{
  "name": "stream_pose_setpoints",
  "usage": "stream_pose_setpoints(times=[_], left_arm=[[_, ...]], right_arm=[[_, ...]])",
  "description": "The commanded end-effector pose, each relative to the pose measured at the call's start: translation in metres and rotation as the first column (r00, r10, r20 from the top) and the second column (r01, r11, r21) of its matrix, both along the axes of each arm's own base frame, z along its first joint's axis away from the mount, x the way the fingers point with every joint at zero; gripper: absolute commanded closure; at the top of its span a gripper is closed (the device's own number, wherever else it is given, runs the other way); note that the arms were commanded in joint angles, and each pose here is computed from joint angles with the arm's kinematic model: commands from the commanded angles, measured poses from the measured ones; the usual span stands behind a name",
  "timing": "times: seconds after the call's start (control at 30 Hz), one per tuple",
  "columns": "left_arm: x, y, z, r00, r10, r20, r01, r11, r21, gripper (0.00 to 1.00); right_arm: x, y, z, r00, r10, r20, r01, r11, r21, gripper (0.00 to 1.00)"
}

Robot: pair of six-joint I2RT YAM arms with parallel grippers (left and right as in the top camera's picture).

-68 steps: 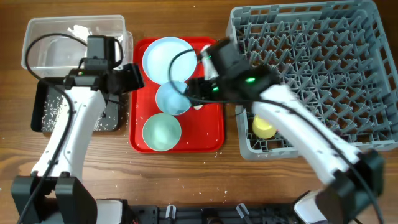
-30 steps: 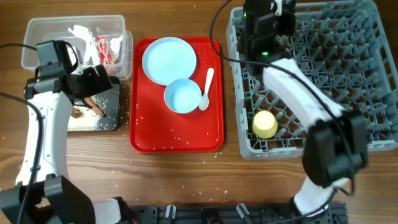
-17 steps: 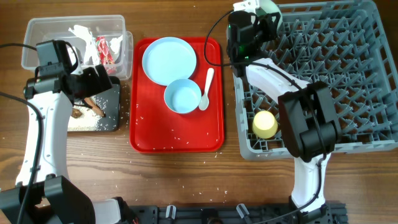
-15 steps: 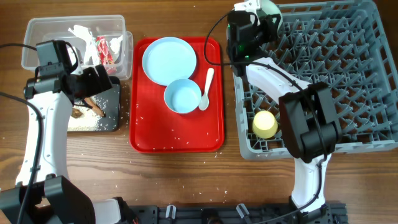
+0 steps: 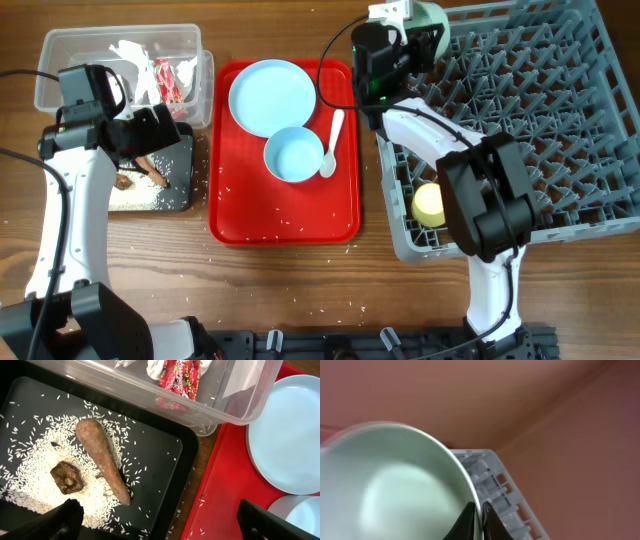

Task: Sort waste into correct bins and load items into the dishwasher rack
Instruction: 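Place the green bowl in the back of the dish rack with right gripper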

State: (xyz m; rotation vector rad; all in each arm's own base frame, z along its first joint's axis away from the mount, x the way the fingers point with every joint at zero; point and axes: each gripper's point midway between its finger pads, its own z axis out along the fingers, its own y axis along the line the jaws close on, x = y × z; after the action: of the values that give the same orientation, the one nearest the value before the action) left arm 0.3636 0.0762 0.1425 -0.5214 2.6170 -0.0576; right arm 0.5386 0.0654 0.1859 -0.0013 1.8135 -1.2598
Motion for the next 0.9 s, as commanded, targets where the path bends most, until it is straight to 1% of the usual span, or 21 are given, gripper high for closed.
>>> stream_pose_setpoints(times=[0.0,0.1,0.17,0.3,0.4,0.5,0.57,0.6,0.63,0.67,0.73,0.77,0.83,0.87], left_arm=[[0.003,0.001,0.011,0.999,-0.010,0.033,0.010,1.000,0.010,0.00],[0.003,0.001,0.011,0.999,-0.010,0.032,0.010,1.000,0.010,0.00],[0.003,0.001,0.011,0.999,-0.010,0.033,0.010,1.000,0.010,0.00],[0.003,0.001,0.011,0.999,-0.010,0.033,0.010,1.000,0.010,0.00],[0.003,0.001,0.011,0.999,-0.010,0.033,0.010,1.000,0.010,0.00],[0.003,0.001,0.011,0.999,-0.010,0.032,0.010,1.000,0.010,0.00],[0.003,0.001,0.011,0.999,-0.010,0.032,0.010,1.000,0.010,0.00],[0.003,0.001,0.011,0.999,-0.010,0.033,0.009,1.000,0.010,0.00],[0.003,0.001,0.011,0.999,-0.010,0.032,0.010,1.000,0.010,0.00],[0.003,0.001,0.011,0.999,-0.010,0.032,0.010,1.000,0.010,0.00],[0.003,0.001,0.011,0.999,-0.010,0.033,0.009,1.000,0.010,0.00],[0.003,0.001,0.011,0.999,-0.010,0.033,0.009,1.000,0.010,0.00],[0.003,0.001,0.011,0.999,-0.010,0.033,0.009,1.000,0.010,0.00],[0.003,0.001,0.011,0.999,-0.010,0.033,0.009,1.000,0.010,0.00]], right_arm=[[-0.010,-0.005,-0.015,0.995,-0.060,-0.080,0.054,0.996,-0.071,0.94],[-0.015,-0.008,-0.027,0.992,-0.071,-0.105,0.065,0.996,-0.059,0.94],[-0.014,-0.008,-0.025,0.995,-0.071,-0.073,0.068,0.997,-0.038,0.94],[-0.006,0.002,-0.019,0.998,0.009,-0.066,-0.009,1.000,-0.001,0.96],[0.000,0.009,-0.005,0.996,0.075,-0.043,-0.073,0.997,0.037,0.96],[0.000,0.014,0.027,0.991,0.130,0.034,-0.133,0.986,0.101,0.96],[-0.002,0.022,0.038,0.979,0.198,0.057,-0.205,0.961,0.187,0.96],[-0.004,0.030,0.034,0.965,0.261,0.038,-0.262,0.930,0.260,0.96],[-0.011,0.042,0.023,0.941,0.338,0.012,-0.316,0.865,0.390,0.96],[-0.018,0.049,0.014,0.931,0.365,0.005,-0.322,0.814,0.483,0.96],[-0.028,0.057,0.007,0.922,0.388,-0.002,-0.313,0.748,0.585,0.96],[-0.035,0.055,0.012,0.926,0.376,0.007,-0.302,0.732,0.610,0.96],[-0.038,0.051,0.026,0.929,0.370,0.025,-0.310,0.739,0.599,0.96],[-0.039,0.037,0.041,0.946,0.321,0.036,-0.290,0.796,0.532,0.96]])
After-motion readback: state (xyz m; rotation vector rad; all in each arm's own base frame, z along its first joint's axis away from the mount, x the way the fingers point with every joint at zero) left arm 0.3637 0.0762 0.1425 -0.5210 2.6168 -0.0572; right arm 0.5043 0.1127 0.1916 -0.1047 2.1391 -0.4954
